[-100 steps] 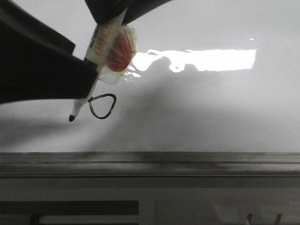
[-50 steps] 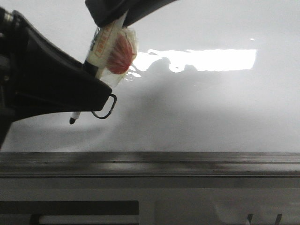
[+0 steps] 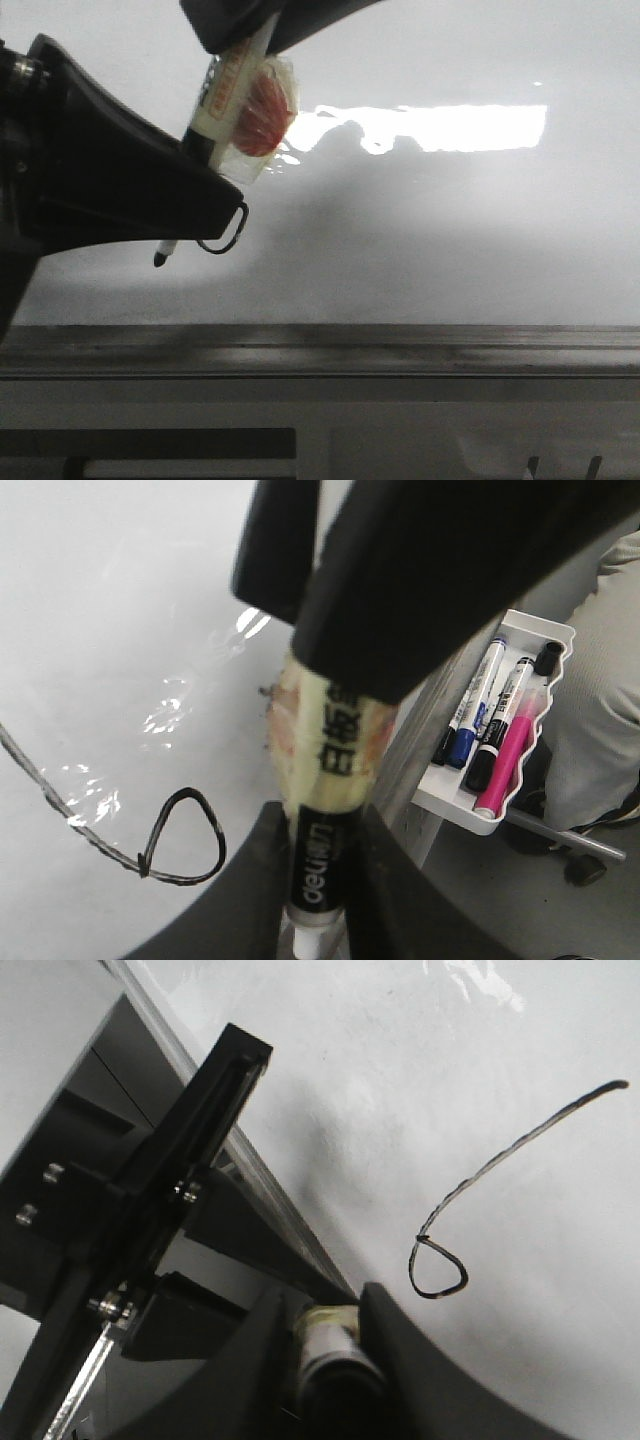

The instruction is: Write number 6 on whiteboard

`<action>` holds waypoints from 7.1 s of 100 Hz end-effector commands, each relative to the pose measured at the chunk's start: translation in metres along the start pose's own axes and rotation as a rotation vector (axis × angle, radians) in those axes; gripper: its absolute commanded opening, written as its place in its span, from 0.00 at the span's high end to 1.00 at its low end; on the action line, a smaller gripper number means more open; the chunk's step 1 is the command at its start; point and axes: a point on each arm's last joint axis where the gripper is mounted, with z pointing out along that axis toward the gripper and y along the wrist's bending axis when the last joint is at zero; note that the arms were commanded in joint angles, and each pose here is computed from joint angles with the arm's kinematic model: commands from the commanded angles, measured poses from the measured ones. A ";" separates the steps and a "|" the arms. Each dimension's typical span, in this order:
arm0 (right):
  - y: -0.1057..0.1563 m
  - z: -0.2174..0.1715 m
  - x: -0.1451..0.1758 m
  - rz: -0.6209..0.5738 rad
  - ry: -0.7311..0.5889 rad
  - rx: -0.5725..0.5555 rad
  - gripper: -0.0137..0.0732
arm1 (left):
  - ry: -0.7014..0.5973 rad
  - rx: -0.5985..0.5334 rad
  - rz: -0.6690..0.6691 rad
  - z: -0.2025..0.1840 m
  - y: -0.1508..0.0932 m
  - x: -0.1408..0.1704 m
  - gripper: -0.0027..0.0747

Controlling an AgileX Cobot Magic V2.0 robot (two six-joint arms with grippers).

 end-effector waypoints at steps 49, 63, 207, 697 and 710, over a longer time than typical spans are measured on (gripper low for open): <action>-0.011 -0.036 -0.024 0.000 -0.211 0.080 0.34 | 0.003 -0.146 -0.800 -0.029 0.055 0.007 0.99; -0.011 -0.036 -0.024 0.002 -0.212 0.079 0.34 | 0.085 -0.173 -0.866 -0.023 0.067 0.021 0.99; -0.010 -0.036 -0.024 0.013 -0.211 0.072 0.34 | 0.107 -0.121 -0.852 -0.022 0.069 0.009 0.50; 0.012 -0.169 0.132 -0.135 -0.758 0.192 0.92 | -0.228 -1.013 -0.490 -0.130 0.023 0.145 0.99; 0.012 -0.169 0.132 -0.135 -0.758 0.196 0.92 | -0.228 -1.013 -0.490 -0.130 0.023 0.145 0.99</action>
